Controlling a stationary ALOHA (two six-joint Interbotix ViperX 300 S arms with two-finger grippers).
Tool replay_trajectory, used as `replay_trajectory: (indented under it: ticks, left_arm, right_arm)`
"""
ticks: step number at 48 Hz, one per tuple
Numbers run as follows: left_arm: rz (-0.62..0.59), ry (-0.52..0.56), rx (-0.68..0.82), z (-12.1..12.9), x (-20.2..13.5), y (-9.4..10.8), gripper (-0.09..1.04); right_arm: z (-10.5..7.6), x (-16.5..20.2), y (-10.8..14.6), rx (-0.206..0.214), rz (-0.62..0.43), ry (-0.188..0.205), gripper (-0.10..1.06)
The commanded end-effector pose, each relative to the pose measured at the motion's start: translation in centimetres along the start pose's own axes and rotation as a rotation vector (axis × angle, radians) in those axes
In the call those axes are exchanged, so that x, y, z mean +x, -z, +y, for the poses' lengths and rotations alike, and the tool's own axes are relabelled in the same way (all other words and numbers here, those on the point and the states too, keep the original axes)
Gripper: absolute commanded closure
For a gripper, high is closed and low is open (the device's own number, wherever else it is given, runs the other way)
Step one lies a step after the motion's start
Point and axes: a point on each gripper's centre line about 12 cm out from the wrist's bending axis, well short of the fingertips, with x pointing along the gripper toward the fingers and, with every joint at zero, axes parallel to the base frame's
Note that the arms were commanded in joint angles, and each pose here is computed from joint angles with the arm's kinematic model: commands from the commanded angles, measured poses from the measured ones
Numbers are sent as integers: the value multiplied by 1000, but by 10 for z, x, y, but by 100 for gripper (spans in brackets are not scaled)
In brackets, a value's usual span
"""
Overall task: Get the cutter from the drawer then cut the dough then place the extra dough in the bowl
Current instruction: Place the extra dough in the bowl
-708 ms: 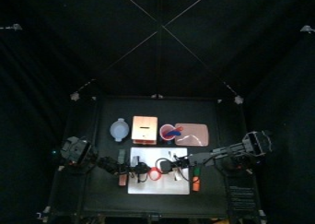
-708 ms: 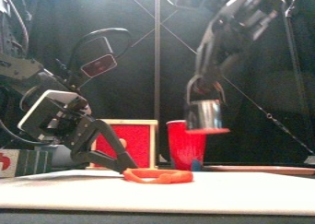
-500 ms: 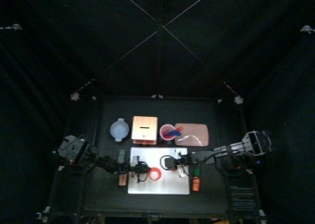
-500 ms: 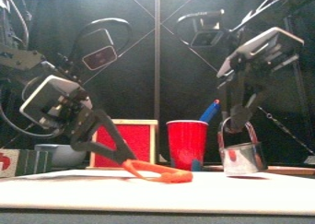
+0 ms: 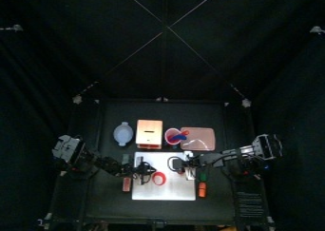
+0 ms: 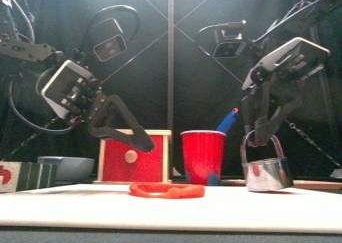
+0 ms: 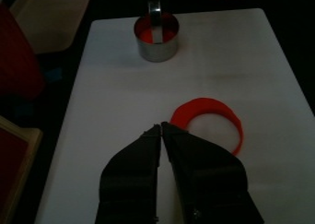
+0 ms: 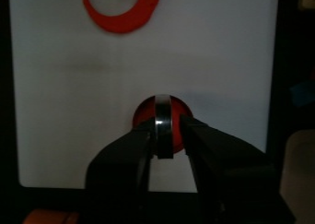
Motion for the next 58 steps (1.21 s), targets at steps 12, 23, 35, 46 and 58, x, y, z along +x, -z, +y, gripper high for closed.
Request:
replay_trajectory:
  ticks: [12,23,35,46,58]
  left_arm:
    - [61,38,7,9,23,-13,14]
    - [177,89,-1,9,39,-9,14]
    - [263,122,-5,7,42,1,19]
    - [242,143,42,4,36,-5,41]
    - [119,122,45,16,11,-39,45]
  right_arm:
    - [4,-14,-17,20,-67,-19,14]
    - [6,-11,-20,30,-66,-27,14]
    - [6,-11,-24,33,-92,-29,14]
    - [4,-11,-24,37,-102,-27,14]
    - [4,-12,-27,38,-117,-26,14]
